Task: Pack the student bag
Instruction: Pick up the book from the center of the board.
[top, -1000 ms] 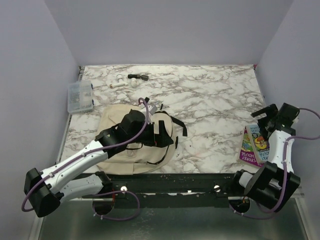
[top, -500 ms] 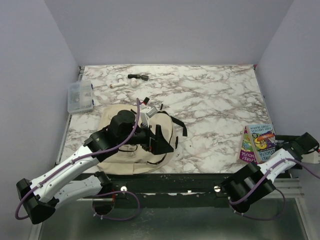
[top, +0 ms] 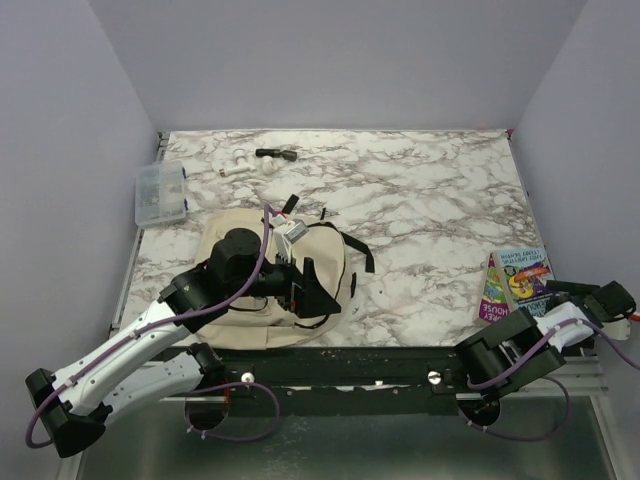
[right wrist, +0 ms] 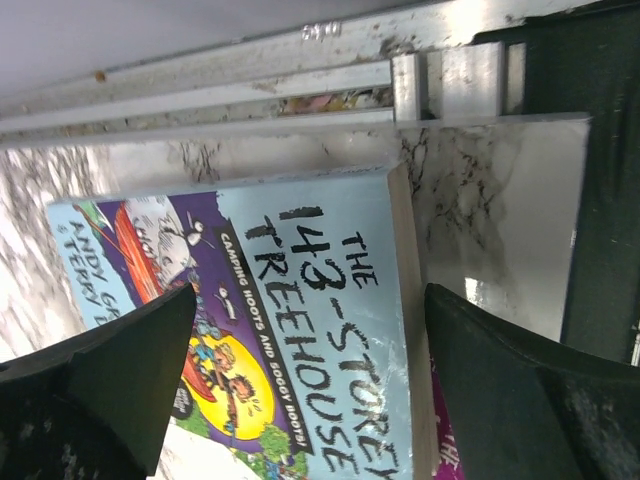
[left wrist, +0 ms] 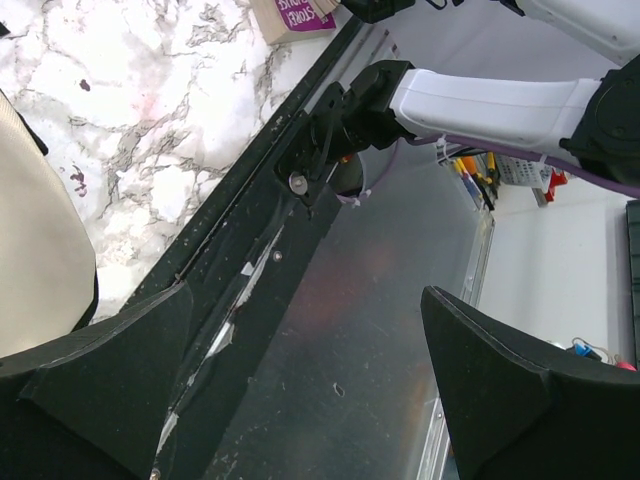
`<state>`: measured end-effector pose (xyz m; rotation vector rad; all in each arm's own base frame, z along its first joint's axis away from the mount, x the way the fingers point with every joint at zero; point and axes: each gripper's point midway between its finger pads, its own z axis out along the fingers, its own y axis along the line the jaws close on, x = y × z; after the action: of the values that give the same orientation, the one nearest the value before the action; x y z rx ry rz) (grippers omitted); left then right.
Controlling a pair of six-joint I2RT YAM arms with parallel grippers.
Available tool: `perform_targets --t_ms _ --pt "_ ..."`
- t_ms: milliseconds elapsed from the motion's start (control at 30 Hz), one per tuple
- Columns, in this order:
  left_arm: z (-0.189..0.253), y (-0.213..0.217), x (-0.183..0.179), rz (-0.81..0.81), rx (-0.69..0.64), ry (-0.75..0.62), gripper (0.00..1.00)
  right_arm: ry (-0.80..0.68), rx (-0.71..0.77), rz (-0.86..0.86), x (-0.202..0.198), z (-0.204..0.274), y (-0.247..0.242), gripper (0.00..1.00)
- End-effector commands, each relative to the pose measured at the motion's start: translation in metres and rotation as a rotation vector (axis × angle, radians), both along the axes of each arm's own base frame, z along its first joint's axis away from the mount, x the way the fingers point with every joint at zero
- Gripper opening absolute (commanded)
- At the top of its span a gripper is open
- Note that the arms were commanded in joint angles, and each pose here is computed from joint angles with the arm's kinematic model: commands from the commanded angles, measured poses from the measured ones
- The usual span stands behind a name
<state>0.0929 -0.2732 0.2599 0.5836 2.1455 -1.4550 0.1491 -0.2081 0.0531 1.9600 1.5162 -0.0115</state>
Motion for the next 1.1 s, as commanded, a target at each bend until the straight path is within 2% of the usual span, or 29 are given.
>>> perform_targets --t_ms 0,167,533,667,867,1067 --pt "-0.001 0.001 -0.004 -0.022 0.001 0.005 0.98 -0.132 -0.006 0.117 0.025 0.002 0.006 0.98" --pt "-0.007 0.001 -0.001 -0.008 0.019 0.015 0.98 -0.203 -0.004 0.127 0.034 0.002 0.011 0.99" --pt "-0.013 0.0 0.004 0.013 0.046 0.032 0.98 -0.374 -0.051 0.157 0.05 0.004 0.016 0.82" --pt "-0.016 -0.002 0.007 0.018 0.062 0.039 0.98 -0.369 -0.075 0.186 0.051 0.004 0.014 0.67" --pt "-0.016 -0.003 0.011 0.036 0.069 0.042 0.98 -0.386 -0.167 0.276 0.058 0.023 0.011 0.55" --pt "-0.019 -0.002 0.012 0.05 0.085 0.047 0.98 -0.474 -0.217 0.378 0.072 0.057 0.015 0.21"
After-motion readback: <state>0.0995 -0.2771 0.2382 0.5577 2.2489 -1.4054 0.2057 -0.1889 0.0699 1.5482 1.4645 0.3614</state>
